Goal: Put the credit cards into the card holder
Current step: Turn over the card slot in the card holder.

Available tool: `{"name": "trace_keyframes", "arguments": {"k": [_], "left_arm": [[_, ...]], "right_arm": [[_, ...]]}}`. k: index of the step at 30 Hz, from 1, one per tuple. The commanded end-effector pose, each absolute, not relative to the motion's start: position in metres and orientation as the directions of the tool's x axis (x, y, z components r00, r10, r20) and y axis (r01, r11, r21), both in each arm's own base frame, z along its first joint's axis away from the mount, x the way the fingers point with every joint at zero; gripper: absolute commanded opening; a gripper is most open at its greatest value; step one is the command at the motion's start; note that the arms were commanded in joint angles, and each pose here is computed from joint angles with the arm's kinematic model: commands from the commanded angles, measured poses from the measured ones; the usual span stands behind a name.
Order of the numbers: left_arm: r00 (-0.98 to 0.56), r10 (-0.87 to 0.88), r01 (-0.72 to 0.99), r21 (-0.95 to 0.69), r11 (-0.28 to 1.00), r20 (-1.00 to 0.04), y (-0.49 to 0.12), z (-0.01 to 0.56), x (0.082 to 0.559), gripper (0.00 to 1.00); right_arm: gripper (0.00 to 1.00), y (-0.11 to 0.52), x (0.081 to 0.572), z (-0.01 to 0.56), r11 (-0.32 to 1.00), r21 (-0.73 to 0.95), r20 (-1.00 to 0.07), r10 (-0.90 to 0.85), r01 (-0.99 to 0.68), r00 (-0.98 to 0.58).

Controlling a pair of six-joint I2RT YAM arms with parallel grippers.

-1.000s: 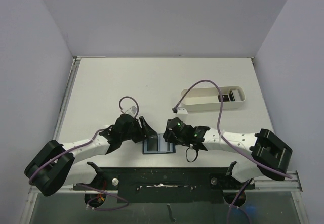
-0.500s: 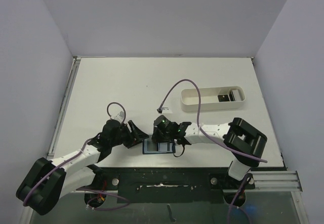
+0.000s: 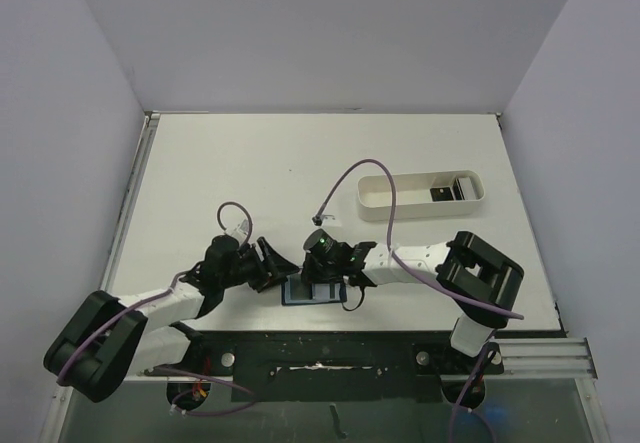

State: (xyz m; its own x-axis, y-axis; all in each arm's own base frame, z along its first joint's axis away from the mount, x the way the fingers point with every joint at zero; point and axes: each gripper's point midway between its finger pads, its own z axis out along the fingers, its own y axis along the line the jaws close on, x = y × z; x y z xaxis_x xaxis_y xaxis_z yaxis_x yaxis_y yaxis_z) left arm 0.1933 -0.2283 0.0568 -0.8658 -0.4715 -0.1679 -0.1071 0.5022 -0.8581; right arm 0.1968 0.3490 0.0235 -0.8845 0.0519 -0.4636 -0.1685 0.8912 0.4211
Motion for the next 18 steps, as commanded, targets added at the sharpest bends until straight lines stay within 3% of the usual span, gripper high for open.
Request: {"name": "trace_keyframes", "arguments": {"k": [1,8,18], "left_arm": [[-0.861,-0.456,-0.034,-0.869,0.494,-0.225,-0.233,0.063,0.203,0.58],[-0.857,-0.461,-0.053,-0.851,0.523,-0.23,-0.23,0.051,0.206,0.58],[-0.853,-0.471,-0.067,-0.847,0.527,-0.225,-0.229,0.047,0.207,0.58]], "right_arm": [[0.14,0.343,0.202,0.032,0.888,0.432,-0.484,0.082,-0.156,-0.871],[0.19,0.347,0.199,0.047,0.87,0.454,-0.497,0.069,-0.192,-0.865],[0.17,0.339,0.195,0.043,0.889,0.421,-0.499,0.061,-0.18,-0.864]]}}
